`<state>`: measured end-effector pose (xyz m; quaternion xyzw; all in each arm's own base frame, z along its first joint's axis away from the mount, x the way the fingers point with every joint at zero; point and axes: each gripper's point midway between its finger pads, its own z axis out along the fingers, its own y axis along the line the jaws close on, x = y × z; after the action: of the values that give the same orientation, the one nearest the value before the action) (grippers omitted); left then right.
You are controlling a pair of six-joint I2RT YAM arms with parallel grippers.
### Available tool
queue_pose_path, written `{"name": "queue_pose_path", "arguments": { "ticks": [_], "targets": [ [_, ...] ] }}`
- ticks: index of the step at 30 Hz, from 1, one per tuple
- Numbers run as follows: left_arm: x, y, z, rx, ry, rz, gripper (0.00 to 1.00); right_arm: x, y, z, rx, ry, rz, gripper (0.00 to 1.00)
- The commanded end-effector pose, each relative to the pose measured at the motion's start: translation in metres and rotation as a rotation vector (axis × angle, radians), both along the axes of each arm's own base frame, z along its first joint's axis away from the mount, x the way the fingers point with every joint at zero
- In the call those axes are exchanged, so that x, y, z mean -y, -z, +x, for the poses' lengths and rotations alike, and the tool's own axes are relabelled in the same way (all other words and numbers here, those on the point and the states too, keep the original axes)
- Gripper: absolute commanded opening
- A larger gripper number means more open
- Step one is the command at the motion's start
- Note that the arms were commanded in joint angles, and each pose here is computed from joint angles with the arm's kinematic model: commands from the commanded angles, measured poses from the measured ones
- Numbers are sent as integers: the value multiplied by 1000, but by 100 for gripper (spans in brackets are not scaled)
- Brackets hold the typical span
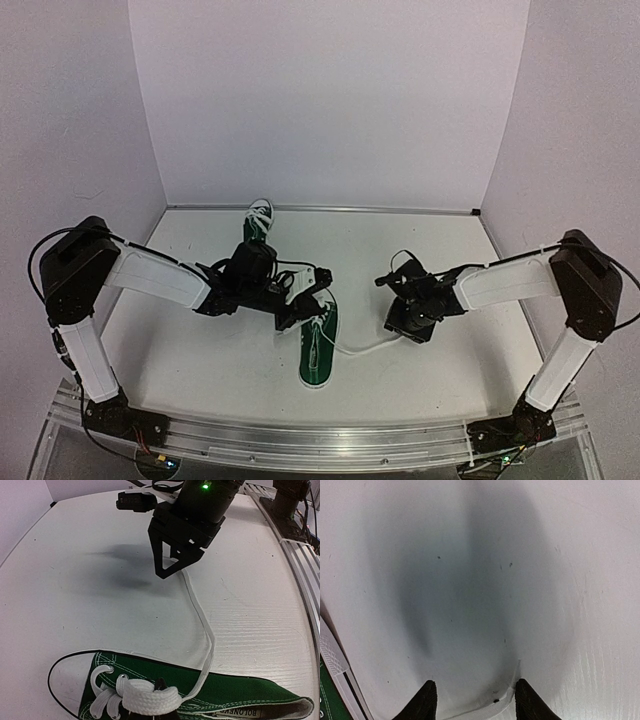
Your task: Tie the shoes
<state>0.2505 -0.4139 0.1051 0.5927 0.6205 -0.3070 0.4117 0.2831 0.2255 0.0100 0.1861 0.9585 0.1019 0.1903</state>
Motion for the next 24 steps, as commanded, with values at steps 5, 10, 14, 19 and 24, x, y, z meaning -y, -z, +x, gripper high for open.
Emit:
{"name": "queue_pose_path", "arguments": {
  "ticks": [5,10,14,19,24],
  "targets": [
    [3,-28,-1,74,18,-61,0,26,47,-23,-153,5,-162,24],
    [2,-27,-3,83,29,-63,0,13,23,-10,-76,-37,-105,3],
    [0,-25,-5,95,30,-67,0,-8,-28,28,92,-111,-68,0],
    [-2,-32,-5,131,20,-89,0,-51,-107,75,286,-248,0,0],
    [-3,-36,-7,171,19,-106,0,-118,-160,96,373,-463,175,0]
  ]
}}
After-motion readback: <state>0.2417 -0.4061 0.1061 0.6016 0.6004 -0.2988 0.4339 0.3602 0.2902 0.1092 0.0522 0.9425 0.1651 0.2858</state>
